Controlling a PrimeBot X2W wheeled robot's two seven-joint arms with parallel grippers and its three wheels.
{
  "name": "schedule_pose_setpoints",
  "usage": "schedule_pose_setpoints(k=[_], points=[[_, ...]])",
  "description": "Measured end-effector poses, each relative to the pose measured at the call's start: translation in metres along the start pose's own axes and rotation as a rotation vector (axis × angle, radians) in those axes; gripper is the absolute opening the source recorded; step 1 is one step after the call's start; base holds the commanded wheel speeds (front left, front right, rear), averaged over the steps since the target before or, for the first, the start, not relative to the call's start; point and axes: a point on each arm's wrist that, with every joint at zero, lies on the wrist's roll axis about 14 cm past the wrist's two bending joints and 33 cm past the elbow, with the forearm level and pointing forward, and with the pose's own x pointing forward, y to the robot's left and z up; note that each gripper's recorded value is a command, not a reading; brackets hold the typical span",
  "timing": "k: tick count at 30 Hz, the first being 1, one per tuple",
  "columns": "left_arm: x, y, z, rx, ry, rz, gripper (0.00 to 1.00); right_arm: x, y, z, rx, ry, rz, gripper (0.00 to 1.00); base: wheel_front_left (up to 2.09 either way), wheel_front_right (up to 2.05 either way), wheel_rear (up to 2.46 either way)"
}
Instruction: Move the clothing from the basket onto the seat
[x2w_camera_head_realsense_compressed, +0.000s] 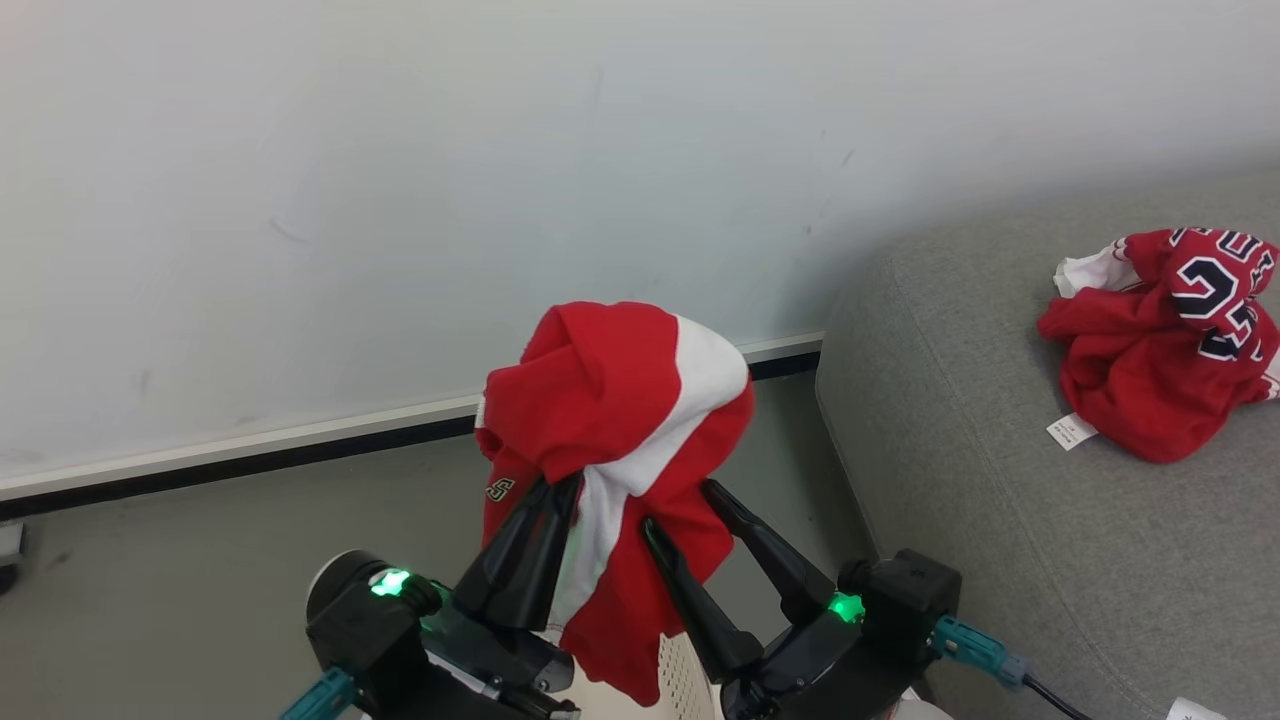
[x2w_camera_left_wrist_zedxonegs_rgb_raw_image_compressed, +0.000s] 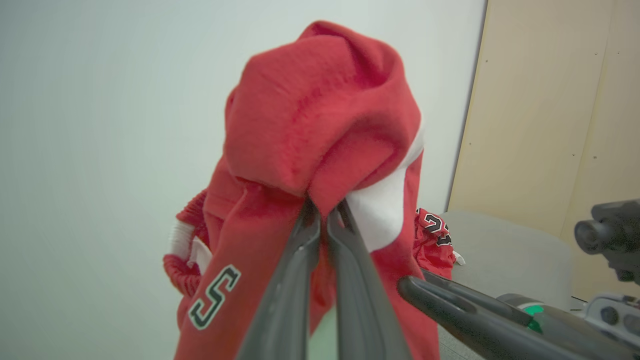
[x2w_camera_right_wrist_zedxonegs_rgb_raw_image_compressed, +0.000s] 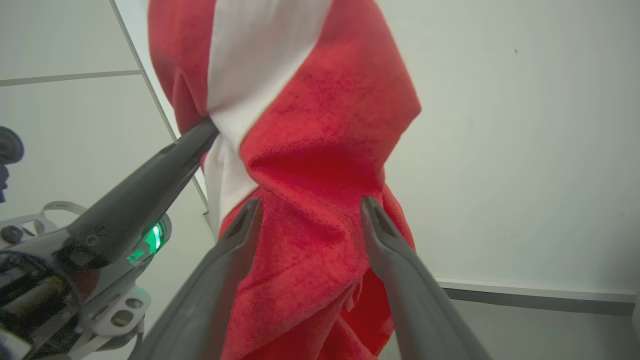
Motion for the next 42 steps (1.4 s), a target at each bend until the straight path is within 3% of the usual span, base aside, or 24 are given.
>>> schedule_pose_setpoints(k=[15, 16, 17, 18, 19, 35, 36, 37, 38, 42], points=[[-0.005, -0.036, -0.011, -0.109, 0.074, -0.132, 0.0, 0.002, 0.001, -0.014, -0.043, 0.056, 0.033, 1.0, 0.0, 0.0, 0.0], [-0.005, -0.037, -0.011, -0.108, 0.078, -0.14, 0.0, 0.002, 0.002, -0.014, -0.048, 0.058, 0.036, 0.81, 0.0, 0.0, 0.0], [-0.005, -0.038, -0.011, -0.104, 0.08, -0.147, 0.0, 0.002, 0.002, -0.015, -0.053, 0.061, 0.04, 0.46, 0.0, 0.0, 0.0], [-0.005, -0.038, -0.011, -0.108, 0.081, -0.147, 0.0, 0.002, 0.003, -0.015, -0.06, 0.062, 0.043, 0.18, 0.0, 0.0, 0.0], [-0.006, -0.037, -0.012, -0.107, 0.084, -0.146, 0.0, 0.002, 0.003, -0.015, -0.062, 0.063, 0.045, 0.0, 0.0, 0.0, 0.0], [-0.019, -0.019, -0.047, -0.045, 0.206, -0.109, 0.0, -0.001, -0.01, -0.003, -0.092, 0.027, 0.0, 0.0, 0.0, 0.0, 0.0], [-0.02, -0.019, -0.049, -0.042, 0.212, -0.11, 0.35, -0.001, -0.01, -0.004, -0.091, 0.027, -0.002, 0.0, 0.0, 0.0, 0.0], [-0.02, -0.018, -0.049, -0.042, 0.213, -0.108, 0.85, -0.001, -0.011, -0.003, -0.093, 0.025, -0.003, 0.0, 0.0, 0.0, 0.0], [-0.02, -0.018, -0.05, -0.041, 0.215, -0.105, 1.0, -0.001, -0.011, -0.002, -0.095, 0.022, -0.004, 0.0, 0.0, 0.0, 0.0], [-0.022, -0.013, -0.055, -0.028, 0.24, -0.097, 1.0, 0.001, -0.018, 0.005, -0.102, 0.0, -0.023, 0.0, 0.0, 0.0, 0.0]])
